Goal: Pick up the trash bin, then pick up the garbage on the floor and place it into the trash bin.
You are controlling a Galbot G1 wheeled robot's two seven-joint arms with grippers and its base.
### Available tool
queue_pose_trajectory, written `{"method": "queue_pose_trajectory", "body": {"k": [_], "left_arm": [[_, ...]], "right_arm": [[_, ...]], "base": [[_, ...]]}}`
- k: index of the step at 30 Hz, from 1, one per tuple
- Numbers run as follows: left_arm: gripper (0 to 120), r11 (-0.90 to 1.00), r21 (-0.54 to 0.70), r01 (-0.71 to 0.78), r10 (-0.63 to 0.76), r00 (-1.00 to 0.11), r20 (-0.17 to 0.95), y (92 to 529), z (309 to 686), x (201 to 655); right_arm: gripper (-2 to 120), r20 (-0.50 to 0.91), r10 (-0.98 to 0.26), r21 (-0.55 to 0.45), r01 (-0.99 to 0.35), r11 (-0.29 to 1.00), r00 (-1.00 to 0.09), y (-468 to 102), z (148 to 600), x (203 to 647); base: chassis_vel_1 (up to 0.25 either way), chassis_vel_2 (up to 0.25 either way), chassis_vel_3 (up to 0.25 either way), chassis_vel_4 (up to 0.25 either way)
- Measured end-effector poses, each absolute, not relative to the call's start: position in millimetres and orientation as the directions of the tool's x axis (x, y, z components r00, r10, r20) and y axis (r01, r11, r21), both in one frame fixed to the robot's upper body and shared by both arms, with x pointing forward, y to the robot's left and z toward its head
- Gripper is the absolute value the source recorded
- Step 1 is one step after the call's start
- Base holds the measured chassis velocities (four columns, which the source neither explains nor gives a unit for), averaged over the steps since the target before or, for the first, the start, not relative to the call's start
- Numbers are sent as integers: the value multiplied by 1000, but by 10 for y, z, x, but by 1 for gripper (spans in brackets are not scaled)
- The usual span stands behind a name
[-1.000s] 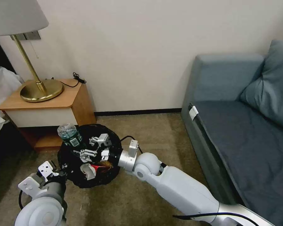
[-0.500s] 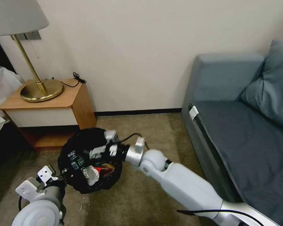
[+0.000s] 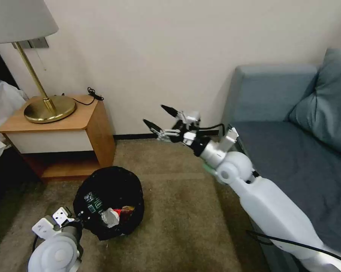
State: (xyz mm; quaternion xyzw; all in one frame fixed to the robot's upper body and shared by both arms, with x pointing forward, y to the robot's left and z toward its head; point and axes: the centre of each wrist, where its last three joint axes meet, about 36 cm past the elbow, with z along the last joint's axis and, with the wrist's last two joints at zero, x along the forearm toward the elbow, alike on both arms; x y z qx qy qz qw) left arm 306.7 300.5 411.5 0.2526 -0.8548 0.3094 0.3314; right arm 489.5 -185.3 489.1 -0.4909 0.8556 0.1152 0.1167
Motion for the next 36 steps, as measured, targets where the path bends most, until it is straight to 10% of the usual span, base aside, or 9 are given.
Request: {"method": "queue_pose_trajectory", "body": {"k": [14,26,36], "left_arm": [[3,664,-381,-644,-197,-642,741,3072,3924,3114],[45,749,-365,-553,-232,-735,637,3035,3846,3065],[82,870,-289,-400,-257,-867,426,2893,4502,2783]], "right_arm": [[100,-259,-817,78,-854,514,-515,-1975,4660,4805],[100,-245,-753,106,-789,606,-611,-2264,4618,4777],[100,-219,-572,150,-606,781,-791,-2832,4594,4677]], "base": [[0,0,0,0],[0,0,0,0],[0,0,0,0]]}}
